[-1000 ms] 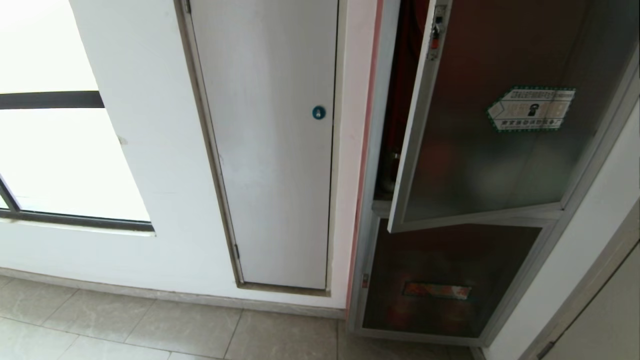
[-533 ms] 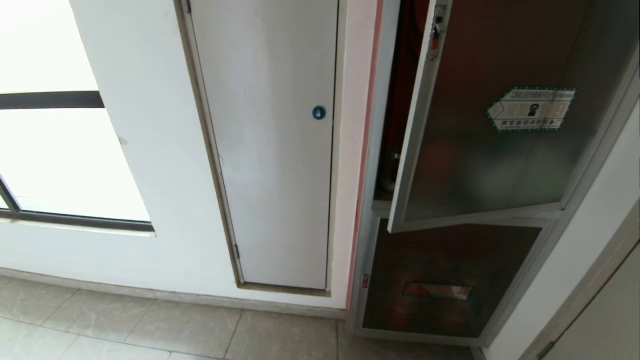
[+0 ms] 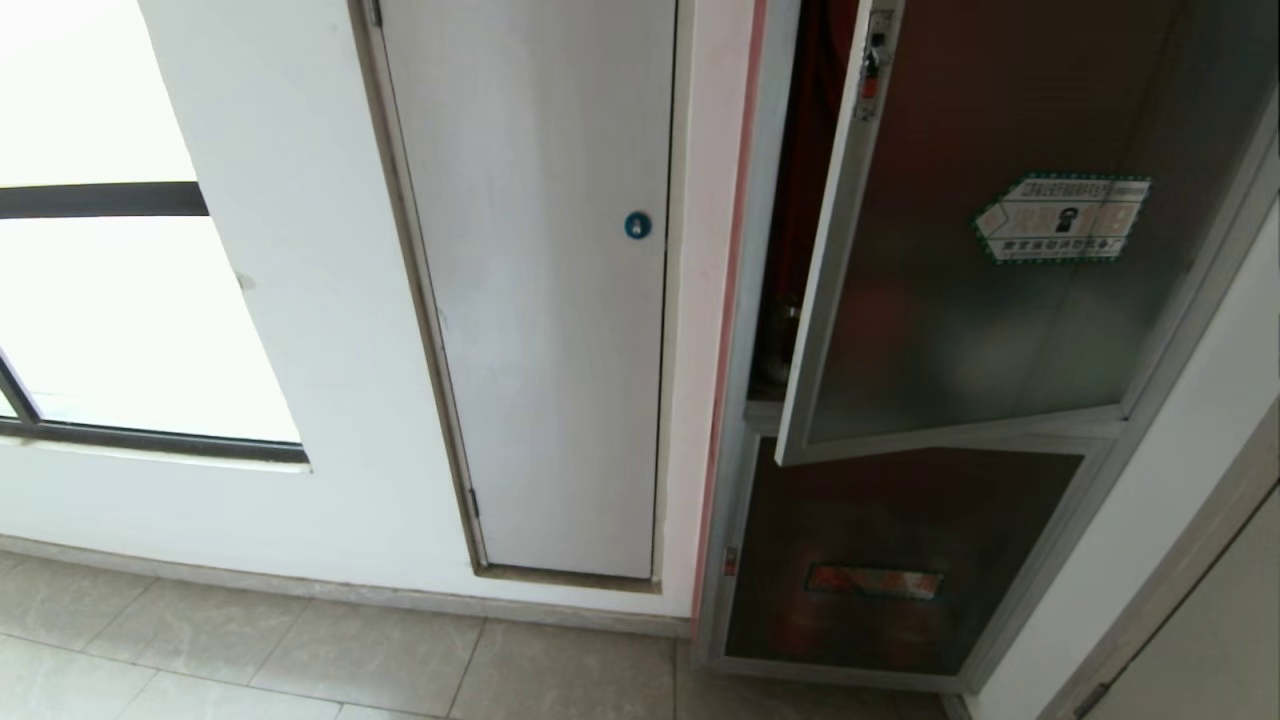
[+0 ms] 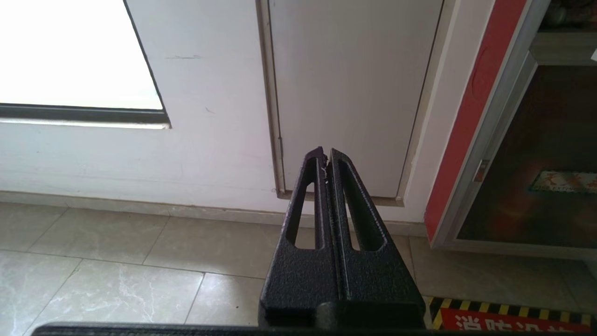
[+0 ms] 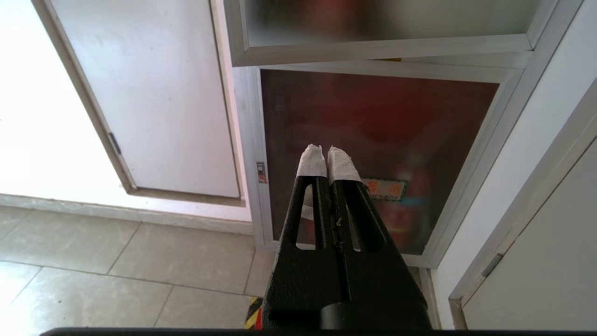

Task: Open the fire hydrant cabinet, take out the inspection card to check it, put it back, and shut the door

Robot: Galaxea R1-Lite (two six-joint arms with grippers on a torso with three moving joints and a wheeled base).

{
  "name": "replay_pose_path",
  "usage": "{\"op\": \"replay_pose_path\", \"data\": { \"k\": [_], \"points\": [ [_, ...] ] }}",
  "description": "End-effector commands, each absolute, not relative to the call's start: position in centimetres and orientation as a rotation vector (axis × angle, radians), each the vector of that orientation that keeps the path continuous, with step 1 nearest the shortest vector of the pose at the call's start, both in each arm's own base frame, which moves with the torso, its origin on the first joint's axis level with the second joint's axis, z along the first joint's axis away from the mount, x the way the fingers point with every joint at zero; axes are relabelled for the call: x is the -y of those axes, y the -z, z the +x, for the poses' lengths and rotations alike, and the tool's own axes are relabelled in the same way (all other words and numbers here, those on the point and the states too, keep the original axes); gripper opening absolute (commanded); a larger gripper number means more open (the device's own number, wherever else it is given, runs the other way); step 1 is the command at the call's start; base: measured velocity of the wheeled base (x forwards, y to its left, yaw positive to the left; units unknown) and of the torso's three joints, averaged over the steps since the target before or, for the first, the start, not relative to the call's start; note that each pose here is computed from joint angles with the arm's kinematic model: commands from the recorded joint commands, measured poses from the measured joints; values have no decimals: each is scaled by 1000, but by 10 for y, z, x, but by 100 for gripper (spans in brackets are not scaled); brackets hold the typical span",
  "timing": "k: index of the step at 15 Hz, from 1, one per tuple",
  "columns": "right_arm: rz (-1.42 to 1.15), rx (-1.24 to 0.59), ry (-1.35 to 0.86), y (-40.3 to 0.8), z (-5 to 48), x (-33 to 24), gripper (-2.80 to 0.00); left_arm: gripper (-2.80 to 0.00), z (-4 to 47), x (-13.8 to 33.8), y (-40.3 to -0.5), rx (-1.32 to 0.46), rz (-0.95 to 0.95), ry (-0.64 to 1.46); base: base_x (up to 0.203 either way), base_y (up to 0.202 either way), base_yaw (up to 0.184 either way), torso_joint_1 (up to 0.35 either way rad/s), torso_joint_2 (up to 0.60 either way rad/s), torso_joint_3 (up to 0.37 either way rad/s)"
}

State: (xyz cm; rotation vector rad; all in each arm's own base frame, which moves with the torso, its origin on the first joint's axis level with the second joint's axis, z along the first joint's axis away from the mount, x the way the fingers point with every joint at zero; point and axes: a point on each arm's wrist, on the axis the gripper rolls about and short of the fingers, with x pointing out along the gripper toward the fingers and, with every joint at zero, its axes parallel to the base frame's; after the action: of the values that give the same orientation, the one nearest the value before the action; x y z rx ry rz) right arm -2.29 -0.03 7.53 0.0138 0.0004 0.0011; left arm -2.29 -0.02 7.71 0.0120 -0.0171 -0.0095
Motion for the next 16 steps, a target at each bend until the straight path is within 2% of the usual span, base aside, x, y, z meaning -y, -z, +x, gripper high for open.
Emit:
{"op": "replay_pose_path", "data": {
  "k": [1, 16],
  "points": [
    [14, 0, -1, -75, -23, 0, -280, -280, -22, 0, -75, 12, 12, 10, 0, 0, 0, 0, 0, 0],
    [14, 0, -2, -75, -23, 0, -280, -280, -22, 0, -76, 14, 12, 11, 0, 0, 0, 0, 0, 0]
  ]
}}
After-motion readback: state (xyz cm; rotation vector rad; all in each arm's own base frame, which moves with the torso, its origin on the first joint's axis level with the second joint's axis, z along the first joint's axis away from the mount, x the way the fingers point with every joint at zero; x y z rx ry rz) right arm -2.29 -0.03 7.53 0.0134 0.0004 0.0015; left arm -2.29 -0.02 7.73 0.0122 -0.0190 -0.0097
